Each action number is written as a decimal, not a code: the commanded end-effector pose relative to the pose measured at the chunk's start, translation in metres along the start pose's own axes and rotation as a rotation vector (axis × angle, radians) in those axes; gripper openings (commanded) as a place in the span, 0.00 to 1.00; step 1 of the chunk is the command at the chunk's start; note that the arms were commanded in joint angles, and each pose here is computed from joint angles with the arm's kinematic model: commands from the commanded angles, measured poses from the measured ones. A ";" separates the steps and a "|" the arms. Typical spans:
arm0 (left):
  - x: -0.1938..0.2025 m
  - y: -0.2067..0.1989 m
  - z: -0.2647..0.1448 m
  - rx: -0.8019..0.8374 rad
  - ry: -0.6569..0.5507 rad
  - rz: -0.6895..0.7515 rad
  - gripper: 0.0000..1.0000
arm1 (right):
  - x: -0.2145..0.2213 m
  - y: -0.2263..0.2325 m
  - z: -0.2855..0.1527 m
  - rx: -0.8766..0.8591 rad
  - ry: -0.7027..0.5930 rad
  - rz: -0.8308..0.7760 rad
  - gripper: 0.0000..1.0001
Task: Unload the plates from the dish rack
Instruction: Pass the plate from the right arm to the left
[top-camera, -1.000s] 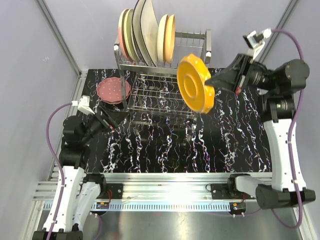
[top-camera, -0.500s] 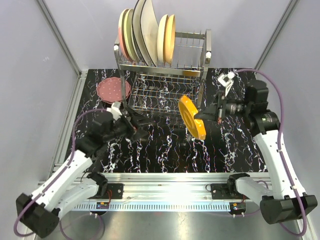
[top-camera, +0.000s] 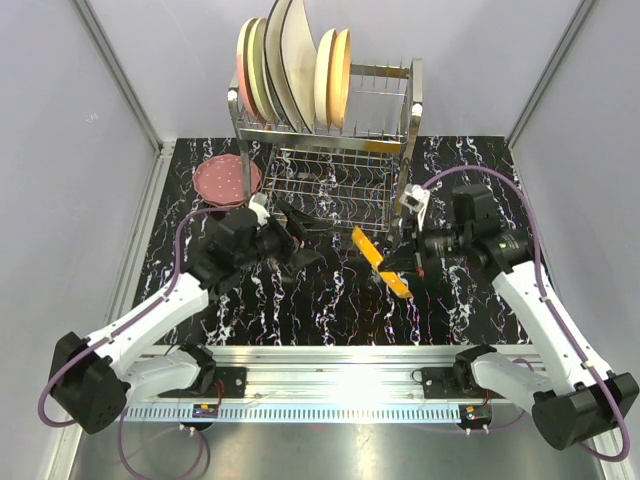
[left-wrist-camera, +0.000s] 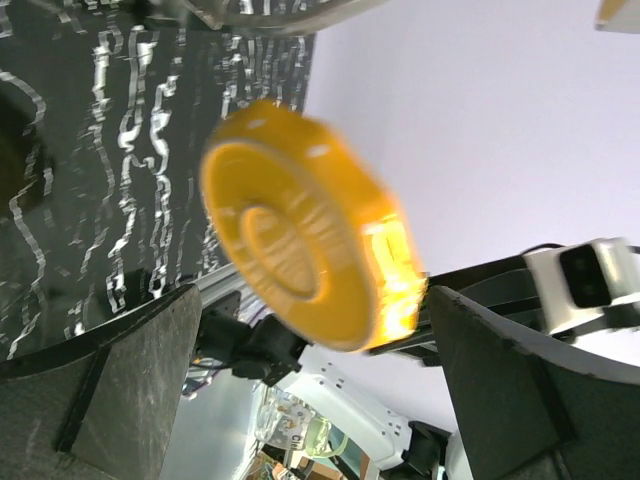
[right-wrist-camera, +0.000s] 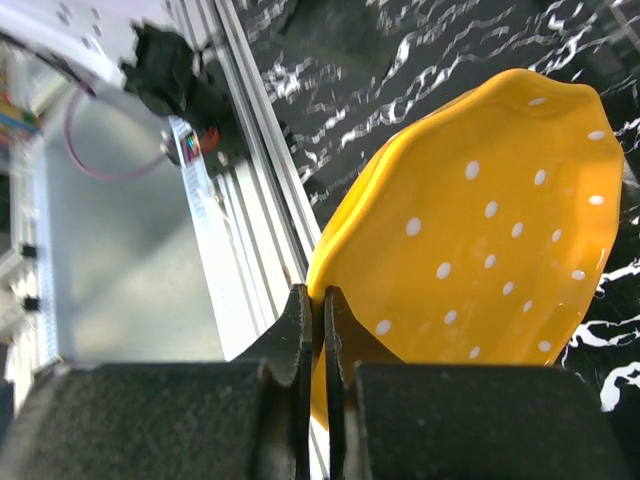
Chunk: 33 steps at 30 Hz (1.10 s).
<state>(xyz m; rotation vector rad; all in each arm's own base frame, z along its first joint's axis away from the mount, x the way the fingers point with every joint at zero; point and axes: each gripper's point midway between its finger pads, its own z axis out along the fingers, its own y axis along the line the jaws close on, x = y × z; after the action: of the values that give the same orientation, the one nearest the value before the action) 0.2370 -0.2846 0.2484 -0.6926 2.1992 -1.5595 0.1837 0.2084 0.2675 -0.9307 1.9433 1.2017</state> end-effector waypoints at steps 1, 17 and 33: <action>0.001 -0.034 0.004 0.103 0.000 0.023 0.99 | -0.014 0.008 0.004 -0.015 -0.030 -0.242 0.00; 0.039 0.012 0.046 -0.038 0.172 0.052 0.99 | 0.011 0.002 0.053 0.022 0.224 -0.529 0.00; 0.061 0.045 0.070 -0.033 0.286 0.144 0.46 | 0.019 0.004 0.082 0.007 0.356 -0.649 0.00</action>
<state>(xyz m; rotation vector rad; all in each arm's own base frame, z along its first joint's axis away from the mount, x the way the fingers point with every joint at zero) 0.2172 -0.3464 0.1602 -0.5058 2.5164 -1.5052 0.1733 0.2575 0.1903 -1.6741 1.8775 0.7041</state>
